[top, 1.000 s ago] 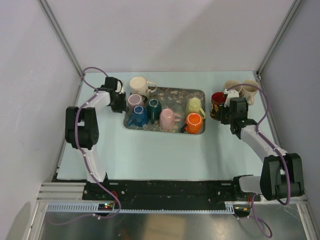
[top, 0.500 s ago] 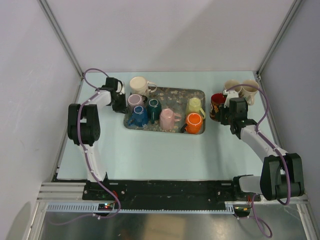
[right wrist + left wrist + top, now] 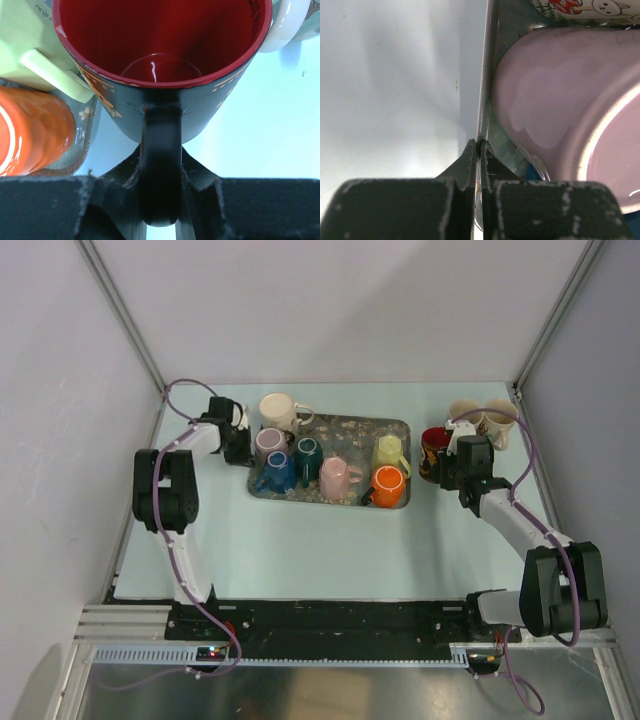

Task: Turn the mug right side up
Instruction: Place the cup at the center of the board.

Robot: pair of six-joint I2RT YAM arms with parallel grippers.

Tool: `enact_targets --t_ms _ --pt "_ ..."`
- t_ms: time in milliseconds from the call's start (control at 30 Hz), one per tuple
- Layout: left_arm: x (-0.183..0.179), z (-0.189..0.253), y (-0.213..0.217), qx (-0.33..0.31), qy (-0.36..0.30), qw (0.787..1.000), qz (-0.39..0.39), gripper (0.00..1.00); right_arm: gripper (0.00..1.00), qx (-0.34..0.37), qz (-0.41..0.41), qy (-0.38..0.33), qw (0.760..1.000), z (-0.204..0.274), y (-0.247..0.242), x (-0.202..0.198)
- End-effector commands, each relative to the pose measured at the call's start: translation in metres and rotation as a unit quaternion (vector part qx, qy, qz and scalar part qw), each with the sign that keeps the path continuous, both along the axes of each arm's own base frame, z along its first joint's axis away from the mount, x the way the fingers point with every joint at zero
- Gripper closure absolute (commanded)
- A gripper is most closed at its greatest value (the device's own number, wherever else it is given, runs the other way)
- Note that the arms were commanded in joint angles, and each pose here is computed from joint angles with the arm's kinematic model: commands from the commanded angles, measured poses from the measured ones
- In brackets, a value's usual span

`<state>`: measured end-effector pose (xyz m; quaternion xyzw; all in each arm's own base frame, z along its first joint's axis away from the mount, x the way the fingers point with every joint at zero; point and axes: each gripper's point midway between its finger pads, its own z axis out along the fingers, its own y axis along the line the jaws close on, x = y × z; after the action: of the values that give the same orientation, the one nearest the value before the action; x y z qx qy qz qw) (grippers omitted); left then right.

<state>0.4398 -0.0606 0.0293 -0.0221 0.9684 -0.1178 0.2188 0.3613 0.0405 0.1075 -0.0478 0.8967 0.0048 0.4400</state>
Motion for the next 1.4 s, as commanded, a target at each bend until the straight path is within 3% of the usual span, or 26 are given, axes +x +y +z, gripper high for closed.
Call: enact_targets --t_ms 0,433,733,1033,1200,1367 --pt "-0.020 0.014 0.022 0.017 0.010 1.000 0.020 1.00 1.00 0.012 -0.017 -0.134 0.991 0.067 0.005 0.042" --pt "-0.055 0.009 0.104 0.036 0.037 0.993 0.107 1.00 1.00 0.005 -0.015 -0.150 0.989 0.070 0.018 0.063" --pt "-0.052 0.020 0.129 0.045 0.019 0.992 0.115 0.98 1.00 0.021 -0.010 -0.150 0.988 0.070 0.035 0.091" --pt "-0.050 0.039 0.125 0.037 -0.006 0.993 0.113 0.62 1.00 0.028 -0.012 -0.147 0.989 0.063 0.056 0.115" --pt "-0.054 0.053 0.123 0.032 -0.018 0.993 0.115 0.52 1.00 0.024 -0.035 -0.132 0.990 0.046 0.050 0.133" --pt "-0.060 0.071 0.116 0.019 -0.033 0.993 0.114 0.49 1.00 0.023 -0.043 -0.122 0.991 0.035 0.047 0.148"
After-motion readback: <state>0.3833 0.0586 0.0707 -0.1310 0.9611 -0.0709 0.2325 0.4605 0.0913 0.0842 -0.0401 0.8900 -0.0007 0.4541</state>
